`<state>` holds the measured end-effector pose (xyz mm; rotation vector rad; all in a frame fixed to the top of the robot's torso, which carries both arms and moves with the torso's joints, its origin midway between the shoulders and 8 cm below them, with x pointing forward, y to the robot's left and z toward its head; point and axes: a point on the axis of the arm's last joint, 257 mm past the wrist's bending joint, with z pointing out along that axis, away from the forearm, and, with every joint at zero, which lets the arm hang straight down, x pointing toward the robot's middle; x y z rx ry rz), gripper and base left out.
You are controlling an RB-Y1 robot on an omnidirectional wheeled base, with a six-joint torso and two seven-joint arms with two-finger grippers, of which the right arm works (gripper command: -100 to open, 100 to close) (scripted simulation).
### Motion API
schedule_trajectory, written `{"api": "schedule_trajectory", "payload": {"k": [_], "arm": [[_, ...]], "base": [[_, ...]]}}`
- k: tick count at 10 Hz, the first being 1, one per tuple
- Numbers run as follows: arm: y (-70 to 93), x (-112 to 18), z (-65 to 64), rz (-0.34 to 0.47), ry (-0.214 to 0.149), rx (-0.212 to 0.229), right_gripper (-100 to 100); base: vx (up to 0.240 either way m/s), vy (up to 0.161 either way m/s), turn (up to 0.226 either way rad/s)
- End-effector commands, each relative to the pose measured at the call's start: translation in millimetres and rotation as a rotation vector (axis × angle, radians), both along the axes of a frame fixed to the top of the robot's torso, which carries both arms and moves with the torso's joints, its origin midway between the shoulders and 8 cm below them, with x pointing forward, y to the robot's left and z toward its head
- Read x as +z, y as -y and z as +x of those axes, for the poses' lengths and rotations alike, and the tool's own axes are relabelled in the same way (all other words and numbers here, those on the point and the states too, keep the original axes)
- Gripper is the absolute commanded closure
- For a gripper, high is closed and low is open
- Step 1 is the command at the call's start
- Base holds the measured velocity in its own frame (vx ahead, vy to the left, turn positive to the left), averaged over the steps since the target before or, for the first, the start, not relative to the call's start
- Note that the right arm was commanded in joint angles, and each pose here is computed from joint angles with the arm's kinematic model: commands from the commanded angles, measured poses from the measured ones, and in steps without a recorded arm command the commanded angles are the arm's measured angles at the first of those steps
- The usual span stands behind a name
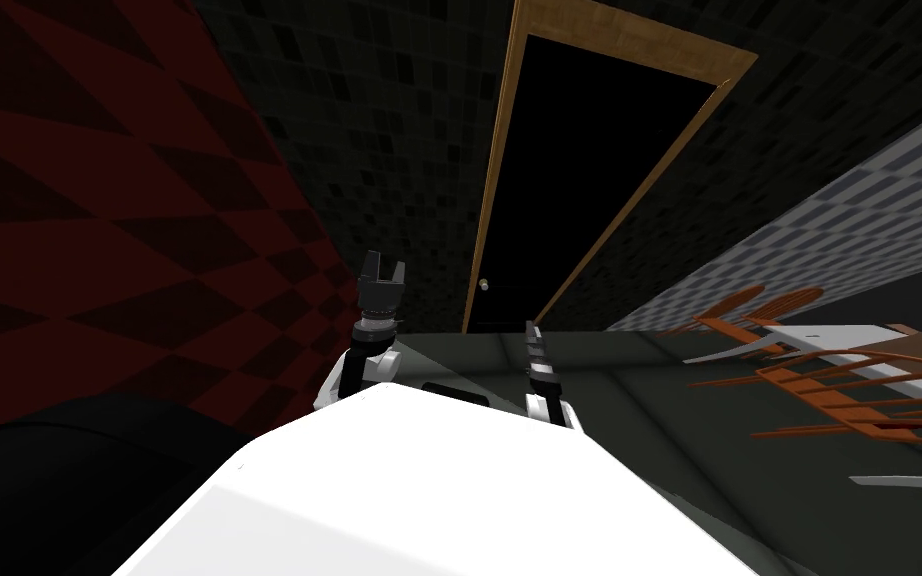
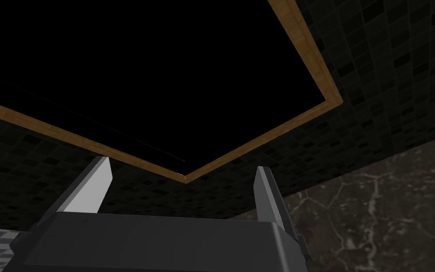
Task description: Pull the door open
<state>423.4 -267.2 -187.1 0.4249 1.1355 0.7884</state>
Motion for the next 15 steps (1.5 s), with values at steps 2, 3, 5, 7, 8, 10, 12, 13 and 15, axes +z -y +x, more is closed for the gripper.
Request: {"api": "schedule_trajectory", "payload": {"k": [2,3,5,7,8,10,12,13,15], "arm": [[-3.5,-14.9,4.1,-0.065,-0.020,-0.005,-100],[-4.6,-20.9,5.4,-0.089,-0.027,-0.005,-100],[-6.8,-32.8,7.9,-0.137,-0.042,-0.007,-100],[-9.1,-44.6,10.0,-0.184,-0.055,-0.007,-100],[-10.3,-50.5,11.0,-0.208,-0.062,-0.007,-100],[-12.5,-62.1,12.7,-0.255,-0.075,-0.006,-100],[-16.0,-78.9,14.6,-0.323,-0.093,-0.002,-100],[-17.1,-84.4,15.1,-0.345,-0.099,-0.001,-100],[-19.4,-95.4,15.8,-0.390,-0.109,0.003,-100]], "base": [[0.087,0.041,-0.038],[0.077,0.039,-0.034],[0.102,0.049,-0.034],[0.096,0.059,-0.033],[0.090,0.038,-0.036],[0.101,0.040,-0.031],[0.137,0.081,-0.055],[0.115,0.044,-0.025],[0.090,0.038,-0.033]]}}
